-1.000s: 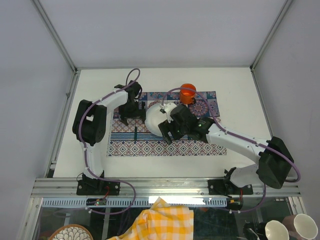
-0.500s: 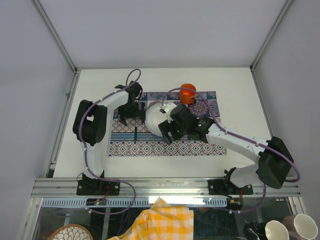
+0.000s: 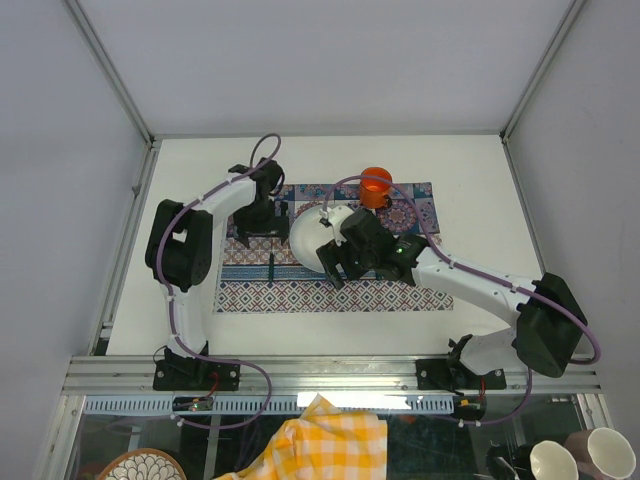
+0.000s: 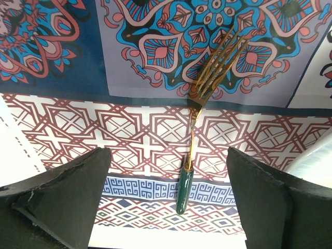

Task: Set the dinner table for one person
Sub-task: Move the fork onto the napkin.

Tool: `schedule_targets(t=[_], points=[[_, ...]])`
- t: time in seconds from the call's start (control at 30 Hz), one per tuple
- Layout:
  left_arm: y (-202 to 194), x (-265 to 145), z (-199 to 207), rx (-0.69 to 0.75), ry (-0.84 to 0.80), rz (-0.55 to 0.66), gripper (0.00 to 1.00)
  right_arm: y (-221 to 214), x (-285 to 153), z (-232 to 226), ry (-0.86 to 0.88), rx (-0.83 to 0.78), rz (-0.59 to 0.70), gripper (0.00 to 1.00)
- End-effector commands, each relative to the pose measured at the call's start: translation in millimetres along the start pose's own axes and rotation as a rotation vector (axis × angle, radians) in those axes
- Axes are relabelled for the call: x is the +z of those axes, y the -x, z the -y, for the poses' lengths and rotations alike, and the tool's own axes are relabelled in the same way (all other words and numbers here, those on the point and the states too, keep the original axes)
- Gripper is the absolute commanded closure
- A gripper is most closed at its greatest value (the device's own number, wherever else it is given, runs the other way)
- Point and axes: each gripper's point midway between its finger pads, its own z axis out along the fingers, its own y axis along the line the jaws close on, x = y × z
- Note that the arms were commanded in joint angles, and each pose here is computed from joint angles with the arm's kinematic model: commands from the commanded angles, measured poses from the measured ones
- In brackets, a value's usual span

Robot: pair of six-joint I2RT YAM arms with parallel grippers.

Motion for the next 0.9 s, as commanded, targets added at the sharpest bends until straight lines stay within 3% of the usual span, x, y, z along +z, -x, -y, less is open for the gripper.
schedule_targets(t=[0.0,0.43,0.7,0.87], points=[[21.7,-35.6,3.3,-0.003,-0.008,0.105,0.01,23.7,-2.8,-5.2,0.021,0.014,0.065,0.21],[25.0,-63.4,-4.7,-0.041,0.011,0.158,0.01,29.1,-6.0,-3.2,0.003,0.023,0.073,0.22],[24.6,-67.2,-5.4,-0.063,0.006,0.174,0.01,24.8,-22.3,28.5,-0.174,0.084,0.126,0.24],[21.7,-76.0,6.0,-0.111,-0.075,0.222,0.01,20.8,-37.2,45.2,-0.26,0.123,0.179,0.13]])
